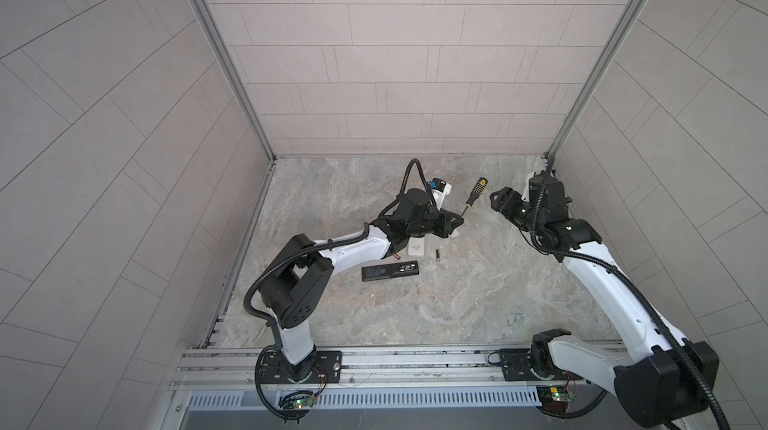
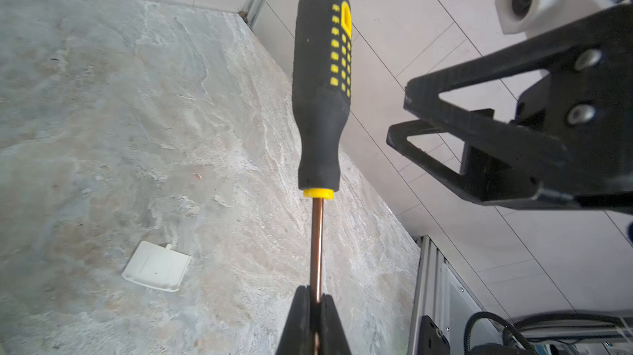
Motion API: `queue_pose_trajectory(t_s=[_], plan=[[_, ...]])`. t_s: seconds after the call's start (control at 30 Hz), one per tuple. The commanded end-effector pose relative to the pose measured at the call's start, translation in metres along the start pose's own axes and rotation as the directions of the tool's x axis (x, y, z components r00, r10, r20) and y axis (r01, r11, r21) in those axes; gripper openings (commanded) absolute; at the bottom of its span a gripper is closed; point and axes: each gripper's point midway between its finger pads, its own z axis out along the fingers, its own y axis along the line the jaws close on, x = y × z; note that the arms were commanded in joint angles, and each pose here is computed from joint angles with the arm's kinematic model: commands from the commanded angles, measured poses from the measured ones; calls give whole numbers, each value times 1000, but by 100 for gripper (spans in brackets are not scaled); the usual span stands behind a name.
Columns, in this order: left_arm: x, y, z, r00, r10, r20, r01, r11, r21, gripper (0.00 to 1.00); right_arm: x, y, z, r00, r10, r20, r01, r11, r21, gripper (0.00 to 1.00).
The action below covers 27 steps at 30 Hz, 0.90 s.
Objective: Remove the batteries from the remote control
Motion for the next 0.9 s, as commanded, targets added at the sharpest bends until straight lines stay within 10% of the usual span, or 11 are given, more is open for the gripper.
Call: queue_pose_trajectory(t_s=[0.0, 0.6, 0.87], plan=[[-19, -32, -4, 999, 29, 33, -33, 993, 117, 0, -9, 48, -14, 995, -104, 15, 104, 965, -240, 73], [-18, -57, -11, 998, 55, 16, -58, 979, 194, 0, 16, 38, 18, 987, -70, -146, 27, 960, -279, 70], [-14, -60, -16, 998, 55, -11, -52, 976, 209, 0, 18, 33, 27, 982, -48, -182, -3, 963, -270, 49]])
